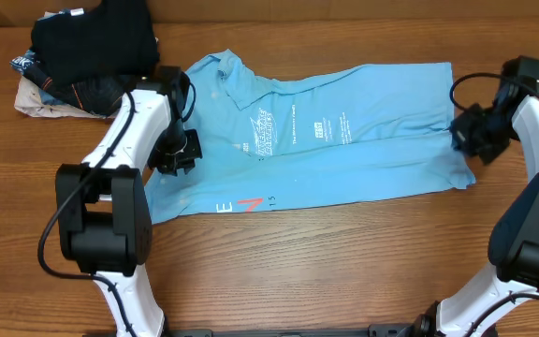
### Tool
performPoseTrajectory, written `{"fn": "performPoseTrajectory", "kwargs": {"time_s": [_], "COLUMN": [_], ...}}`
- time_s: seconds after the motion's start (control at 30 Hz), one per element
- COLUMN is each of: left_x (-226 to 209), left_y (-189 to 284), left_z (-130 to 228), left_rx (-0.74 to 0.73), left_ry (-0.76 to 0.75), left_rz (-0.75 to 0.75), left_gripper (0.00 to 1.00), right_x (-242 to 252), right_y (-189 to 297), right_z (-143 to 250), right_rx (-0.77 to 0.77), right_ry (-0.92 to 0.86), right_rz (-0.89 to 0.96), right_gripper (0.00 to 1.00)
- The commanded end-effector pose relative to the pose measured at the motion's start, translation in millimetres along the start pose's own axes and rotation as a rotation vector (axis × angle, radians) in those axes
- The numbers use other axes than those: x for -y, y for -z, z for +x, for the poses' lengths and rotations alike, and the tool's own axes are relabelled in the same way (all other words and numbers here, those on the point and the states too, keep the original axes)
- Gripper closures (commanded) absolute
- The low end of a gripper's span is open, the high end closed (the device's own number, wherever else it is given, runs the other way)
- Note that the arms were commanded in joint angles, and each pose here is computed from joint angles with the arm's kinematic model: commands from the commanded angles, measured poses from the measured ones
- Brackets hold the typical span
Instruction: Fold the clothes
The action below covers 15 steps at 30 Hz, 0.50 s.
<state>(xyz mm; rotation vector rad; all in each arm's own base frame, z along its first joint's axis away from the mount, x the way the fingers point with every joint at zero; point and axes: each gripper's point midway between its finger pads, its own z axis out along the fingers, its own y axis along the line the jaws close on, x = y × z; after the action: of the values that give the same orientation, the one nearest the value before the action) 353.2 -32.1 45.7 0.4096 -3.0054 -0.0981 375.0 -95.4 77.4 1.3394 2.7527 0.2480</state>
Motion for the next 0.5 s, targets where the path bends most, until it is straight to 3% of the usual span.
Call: {"fn": "performPoseTrajectory", "kwargs": {"time_s": [0.0, 0.2, 0.47], "left_x": [22, 57, 58], "left_y": [37, 29, 23], "left_z": [4, 25, 31], "left_rx": [0.083, 0.008, -0.009], "left_ry": [-0.056, -0.112, -0.082], "left_rz": [0.078, 0.159, 0.147], "left_gripper": [0.78, 0.96, 0.96], "right_x": [5, 18, 32], "right_y": [13, -5, -37], "right_z": [12, 28, 36], "right_rx": [-0.014, -0.067, -0.068], "right_ry": [0.033, 0.042, 0.040], "right_rz": [0.016, 0.054, 0.064], "right_gripper": [0.92, 0.92, 0.92]}}
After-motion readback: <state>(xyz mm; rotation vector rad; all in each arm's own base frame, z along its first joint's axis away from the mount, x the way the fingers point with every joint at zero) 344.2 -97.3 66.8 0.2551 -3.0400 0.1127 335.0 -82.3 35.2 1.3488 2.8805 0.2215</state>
